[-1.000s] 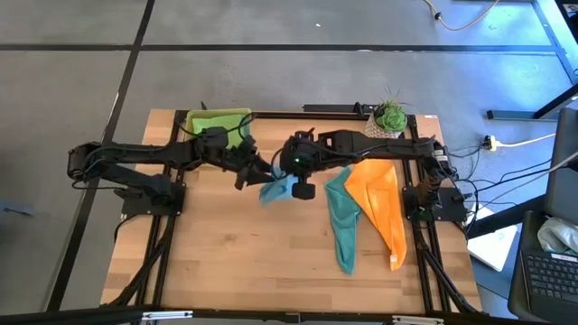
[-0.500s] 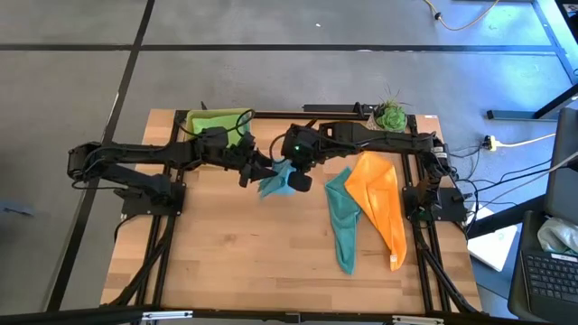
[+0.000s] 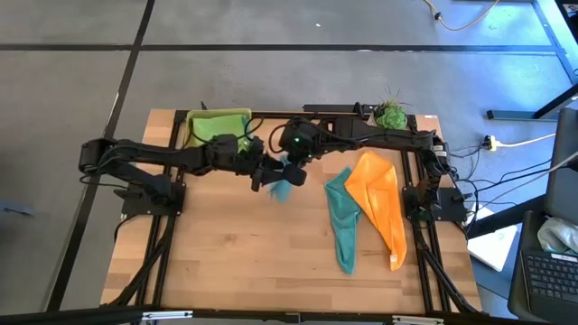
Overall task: Fold microfiber towels
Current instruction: Put the folded blue towel into the yellow bin
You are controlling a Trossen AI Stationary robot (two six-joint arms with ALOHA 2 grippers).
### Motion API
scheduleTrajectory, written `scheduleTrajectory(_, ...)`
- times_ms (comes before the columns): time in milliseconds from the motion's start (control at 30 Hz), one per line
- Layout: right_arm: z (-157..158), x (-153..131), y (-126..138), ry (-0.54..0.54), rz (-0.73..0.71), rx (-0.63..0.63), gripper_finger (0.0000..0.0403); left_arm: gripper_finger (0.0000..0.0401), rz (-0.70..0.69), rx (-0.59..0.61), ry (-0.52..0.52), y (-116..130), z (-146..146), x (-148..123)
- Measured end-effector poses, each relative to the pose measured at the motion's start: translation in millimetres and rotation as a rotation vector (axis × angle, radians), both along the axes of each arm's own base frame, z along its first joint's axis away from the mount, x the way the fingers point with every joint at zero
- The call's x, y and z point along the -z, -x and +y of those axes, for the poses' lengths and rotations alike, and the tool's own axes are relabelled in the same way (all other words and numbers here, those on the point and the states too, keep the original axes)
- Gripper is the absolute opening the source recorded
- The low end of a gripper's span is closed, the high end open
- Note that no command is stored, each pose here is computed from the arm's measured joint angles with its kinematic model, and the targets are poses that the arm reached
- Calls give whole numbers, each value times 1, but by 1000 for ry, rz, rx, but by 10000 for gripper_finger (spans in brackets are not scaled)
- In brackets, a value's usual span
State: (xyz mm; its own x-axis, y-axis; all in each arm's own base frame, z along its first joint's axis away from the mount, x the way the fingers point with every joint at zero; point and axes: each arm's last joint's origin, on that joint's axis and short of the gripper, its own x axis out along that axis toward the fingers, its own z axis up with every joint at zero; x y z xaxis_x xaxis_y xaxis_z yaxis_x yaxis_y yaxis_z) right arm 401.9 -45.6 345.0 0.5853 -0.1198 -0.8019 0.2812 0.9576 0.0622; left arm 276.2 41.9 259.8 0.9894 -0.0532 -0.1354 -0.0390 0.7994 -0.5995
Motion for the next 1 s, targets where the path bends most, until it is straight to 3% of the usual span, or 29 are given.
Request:
scheduleTrajectory(333,-1,0,0,-30,-5,23,7,252,-21,-83,-5,-1,5,-3)
scheduleTrajectory(633,-16,-6,-7,-84,-129,123,7,252,-30,-184,-27,-1,8,-5)
scheduleTrajectory(833,-24,-3,-2,-79,-76,14,7,252,-44,-129,-16,3,9,-9)
scheduleTrajectory(1000,-35,-2,3,-54,-42,-62,7,251,-68,-165,6,23,16,-27)
